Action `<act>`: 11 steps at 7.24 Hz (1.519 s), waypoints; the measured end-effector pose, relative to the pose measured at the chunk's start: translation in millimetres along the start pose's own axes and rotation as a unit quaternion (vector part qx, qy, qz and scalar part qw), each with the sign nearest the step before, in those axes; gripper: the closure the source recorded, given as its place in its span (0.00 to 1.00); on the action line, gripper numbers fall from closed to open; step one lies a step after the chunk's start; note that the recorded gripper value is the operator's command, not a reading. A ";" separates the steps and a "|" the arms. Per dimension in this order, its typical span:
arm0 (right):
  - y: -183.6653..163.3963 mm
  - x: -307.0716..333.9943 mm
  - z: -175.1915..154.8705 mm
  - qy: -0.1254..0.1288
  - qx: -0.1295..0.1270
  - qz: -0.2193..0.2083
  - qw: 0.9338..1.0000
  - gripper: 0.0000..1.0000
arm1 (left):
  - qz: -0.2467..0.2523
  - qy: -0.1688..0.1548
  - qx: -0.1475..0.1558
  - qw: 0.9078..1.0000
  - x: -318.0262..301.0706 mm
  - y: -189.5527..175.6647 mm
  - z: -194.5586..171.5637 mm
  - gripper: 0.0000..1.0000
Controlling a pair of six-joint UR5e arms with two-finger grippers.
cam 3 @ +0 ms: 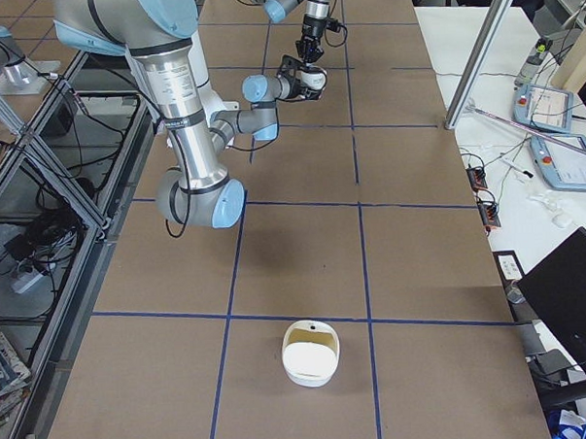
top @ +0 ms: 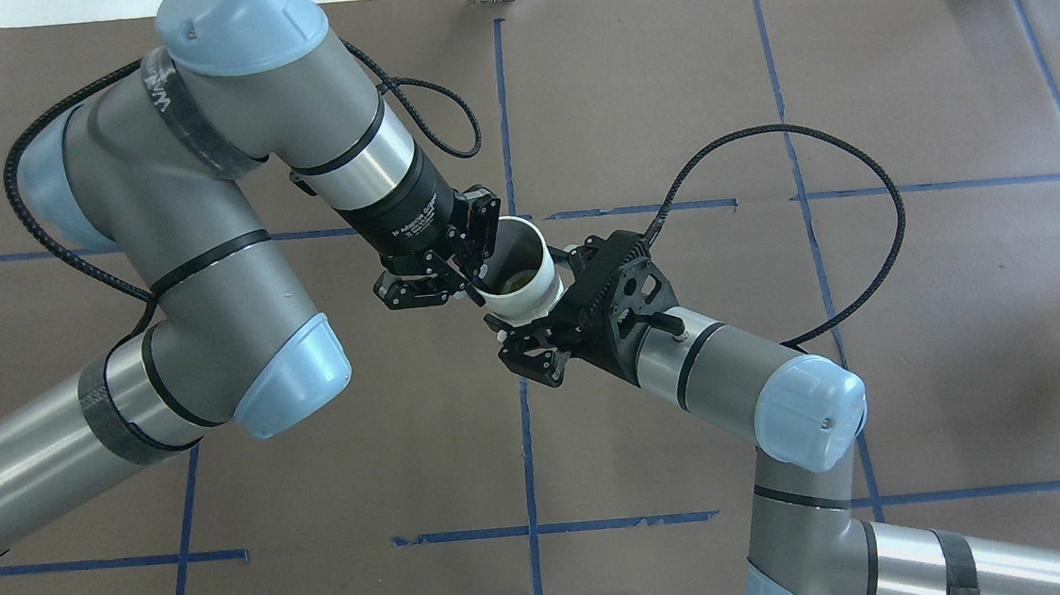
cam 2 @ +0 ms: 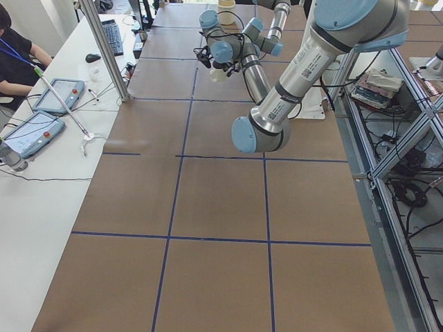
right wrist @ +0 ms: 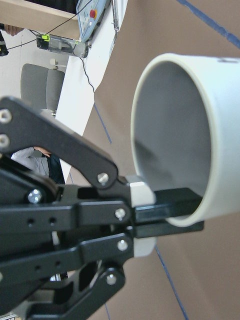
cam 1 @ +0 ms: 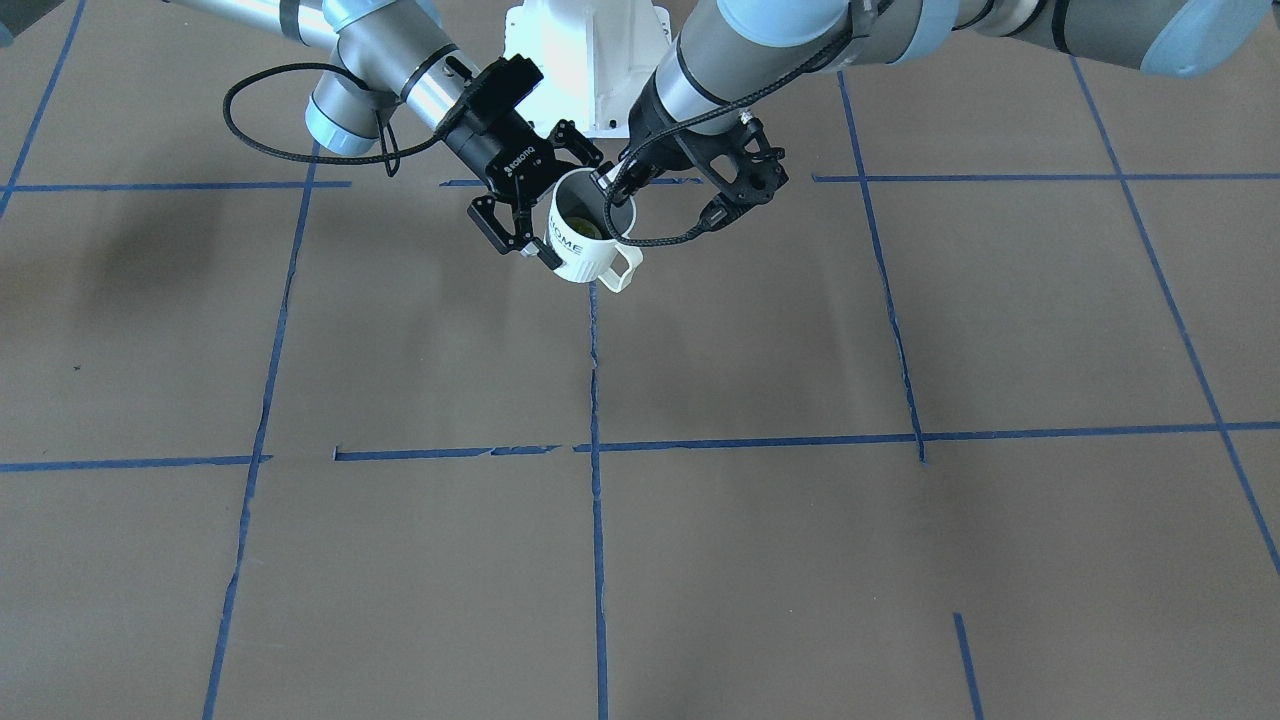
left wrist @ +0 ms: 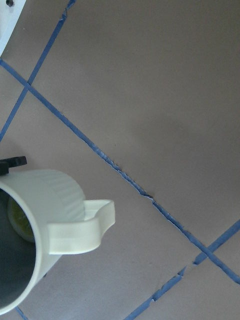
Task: Left arm hands cup to right arm to dump lemon
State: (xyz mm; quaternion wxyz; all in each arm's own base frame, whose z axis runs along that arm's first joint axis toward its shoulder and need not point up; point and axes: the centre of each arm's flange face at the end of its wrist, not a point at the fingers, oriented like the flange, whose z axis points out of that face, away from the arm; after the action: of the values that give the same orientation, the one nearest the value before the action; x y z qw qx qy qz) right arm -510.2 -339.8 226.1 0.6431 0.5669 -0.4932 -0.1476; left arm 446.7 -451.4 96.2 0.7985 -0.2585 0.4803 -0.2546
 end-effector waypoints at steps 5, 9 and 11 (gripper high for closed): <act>5.0 -5.0 0.3 -0.002 -0.008 -0.002 1.000 0.84 | 0.021 0.014 -0.049 0.998 1.3 -23.1 -47.0 0.00; -0.2 17.9 7.6 0.031 -0.038 -0.017 0.999 0.94 | 0.104 -0.016 -0.005 0.994 -58.1 -95.7 -21.0 0.00; -4.1 60.6 4.9 0.072 -0.042 -0.003 0.997 0.91 | 0.198 -0.053 0.050 0.977 -102.0 -146.5 1.2 0.00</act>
State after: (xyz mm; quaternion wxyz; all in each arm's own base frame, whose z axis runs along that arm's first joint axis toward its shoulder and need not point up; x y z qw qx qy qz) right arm -484.1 -389.3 250.1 0.6994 0.5502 -0.4376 -0.1289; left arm 382.9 -492.3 257.9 0.8695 -0.1307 0.4655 -0.1009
